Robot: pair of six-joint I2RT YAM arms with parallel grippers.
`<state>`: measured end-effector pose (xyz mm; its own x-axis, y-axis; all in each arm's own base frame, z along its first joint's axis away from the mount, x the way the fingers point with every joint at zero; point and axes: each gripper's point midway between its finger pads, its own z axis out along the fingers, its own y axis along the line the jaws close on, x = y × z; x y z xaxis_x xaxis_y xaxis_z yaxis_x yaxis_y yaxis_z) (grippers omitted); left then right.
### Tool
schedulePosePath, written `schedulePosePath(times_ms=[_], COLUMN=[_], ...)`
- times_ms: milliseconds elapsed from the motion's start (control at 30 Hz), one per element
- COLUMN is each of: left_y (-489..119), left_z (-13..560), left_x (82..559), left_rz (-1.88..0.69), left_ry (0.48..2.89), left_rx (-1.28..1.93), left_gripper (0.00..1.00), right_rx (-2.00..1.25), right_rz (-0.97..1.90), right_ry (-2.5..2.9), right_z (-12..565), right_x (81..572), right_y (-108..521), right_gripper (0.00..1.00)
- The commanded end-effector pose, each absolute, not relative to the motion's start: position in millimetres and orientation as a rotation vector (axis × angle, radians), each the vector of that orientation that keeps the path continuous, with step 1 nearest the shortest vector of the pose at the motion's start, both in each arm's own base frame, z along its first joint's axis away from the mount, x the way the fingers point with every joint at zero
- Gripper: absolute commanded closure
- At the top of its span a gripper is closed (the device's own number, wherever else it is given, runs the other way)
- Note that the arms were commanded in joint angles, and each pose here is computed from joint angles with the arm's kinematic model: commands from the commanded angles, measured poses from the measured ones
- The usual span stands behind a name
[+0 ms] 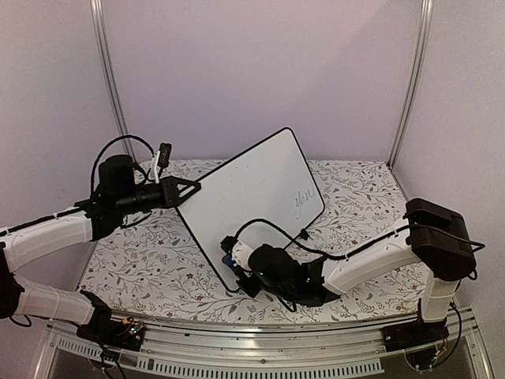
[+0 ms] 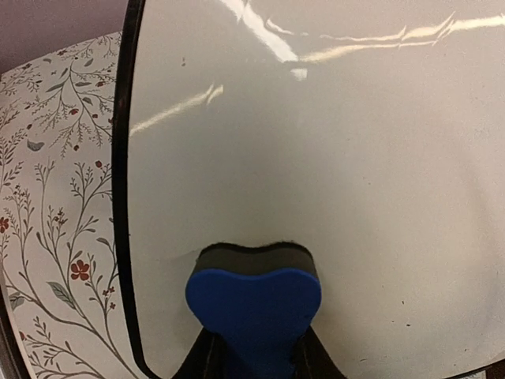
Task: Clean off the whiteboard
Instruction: Erase the whiteboard on the whiteboard stand.
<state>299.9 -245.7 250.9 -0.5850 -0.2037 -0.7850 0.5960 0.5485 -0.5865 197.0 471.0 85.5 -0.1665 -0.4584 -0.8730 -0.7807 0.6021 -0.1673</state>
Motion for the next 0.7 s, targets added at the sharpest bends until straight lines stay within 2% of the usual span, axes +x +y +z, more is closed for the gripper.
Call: schedulePosePath(times_ms=[0,367,667], left_y=[-263,-263,-263], left_z=[269,269,266], left_x=[282,283,284], left_rz=[-1.219,-1.221,-1.214], left_ry=[1.839,1.842,1.849], left_rx=[0.437,0.436,0.432], left_gripper=[1.00,1.00,1.00], right_rx=[-1.064,-1.035,-0.859], right_rz=[0.403,0.321,0.290], right_ry=[1.820,1.861,1.915], right_z=[72,62,83], right_x=[189,197,259], right_y=[477,441,396], right_gripper=[1.00,1.00,1.00])
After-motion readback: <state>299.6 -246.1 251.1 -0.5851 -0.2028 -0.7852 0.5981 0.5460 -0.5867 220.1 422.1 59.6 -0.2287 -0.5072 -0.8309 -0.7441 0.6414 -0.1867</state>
